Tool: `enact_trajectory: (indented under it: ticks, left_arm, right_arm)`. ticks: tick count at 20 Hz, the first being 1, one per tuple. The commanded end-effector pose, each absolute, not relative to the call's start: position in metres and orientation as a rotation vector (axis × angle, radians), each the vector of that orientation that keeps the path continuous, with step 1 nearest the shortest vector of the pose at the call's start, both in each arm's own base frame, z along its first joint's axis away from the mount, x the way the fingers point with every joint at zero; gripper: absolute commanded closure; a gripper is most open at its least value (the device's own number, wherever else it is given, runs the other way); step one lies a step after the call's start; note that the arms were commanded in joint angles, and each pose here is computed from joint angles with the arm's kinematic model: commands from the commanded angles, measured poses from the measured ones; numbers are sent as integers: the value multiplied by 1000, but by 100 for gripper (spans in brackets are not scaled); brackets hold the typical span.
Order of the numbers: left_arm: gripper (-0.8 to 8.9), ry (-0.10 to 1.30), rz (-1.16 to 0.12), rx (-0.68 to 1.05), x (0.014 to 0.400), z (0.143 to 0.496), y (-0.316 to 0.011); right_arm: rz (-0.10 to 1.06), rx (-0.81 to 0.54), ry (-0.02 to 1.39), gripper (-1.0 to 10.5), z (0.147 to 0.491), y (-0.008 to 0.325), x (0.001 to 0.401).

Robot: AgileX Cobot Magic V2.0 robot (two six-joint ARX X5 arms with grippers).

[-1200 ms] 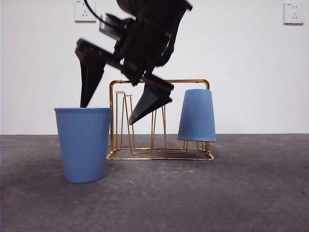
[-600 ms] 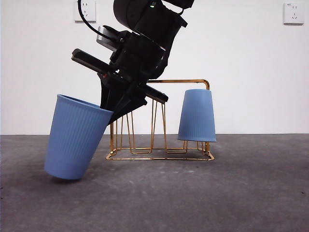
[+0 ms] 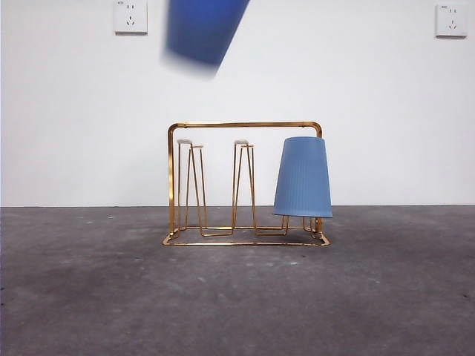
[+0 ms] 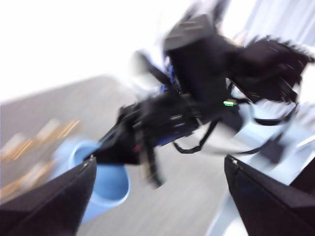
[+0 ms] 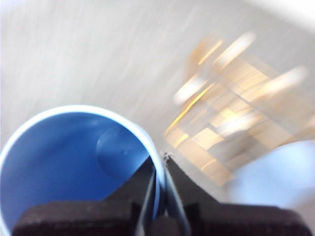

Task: Pick up cup 1,put cup 1 in the cup rack,pick up cup 2,put cup 2 in the cup rack

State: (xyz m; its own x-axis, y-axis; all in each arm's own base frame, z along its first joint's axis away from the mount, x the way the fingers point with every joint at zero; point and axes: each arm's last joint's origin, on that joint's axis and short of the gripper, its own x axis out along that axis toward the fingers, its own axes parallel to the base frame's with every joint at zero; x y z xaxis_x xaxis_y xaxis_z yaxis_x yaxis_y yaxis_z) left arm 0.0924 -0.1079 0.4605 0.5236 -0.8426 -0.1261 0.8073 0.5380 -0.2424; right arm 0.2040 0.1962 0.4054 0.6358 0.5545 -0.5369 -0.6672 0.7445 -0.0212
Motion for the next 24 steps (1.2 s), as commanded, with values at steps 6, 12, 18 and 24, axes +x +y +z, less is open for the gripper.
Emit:
enact_trajectory:
  ticks: [6, 12, 18, 24]
  left_arm:
    - [372, 18, -1384, -399, 115, 489, -141]
    - [369, -5, -1588, -542, 140, 492, -173]
    - [330, -69, -1756, -767, 164, 492, -198]
    - [329, -107, -1810, -882, 180, 482, -215]
  right_arm:
    - [638, -113, -103, 959, 506, 65, 78]
    - [705, -61, -384, 959, 527, 33, 37]
    - [795, -59, -486, 959, 534, 31, 29]
    - [811, -64, -524, 959, 539, 40, 39]
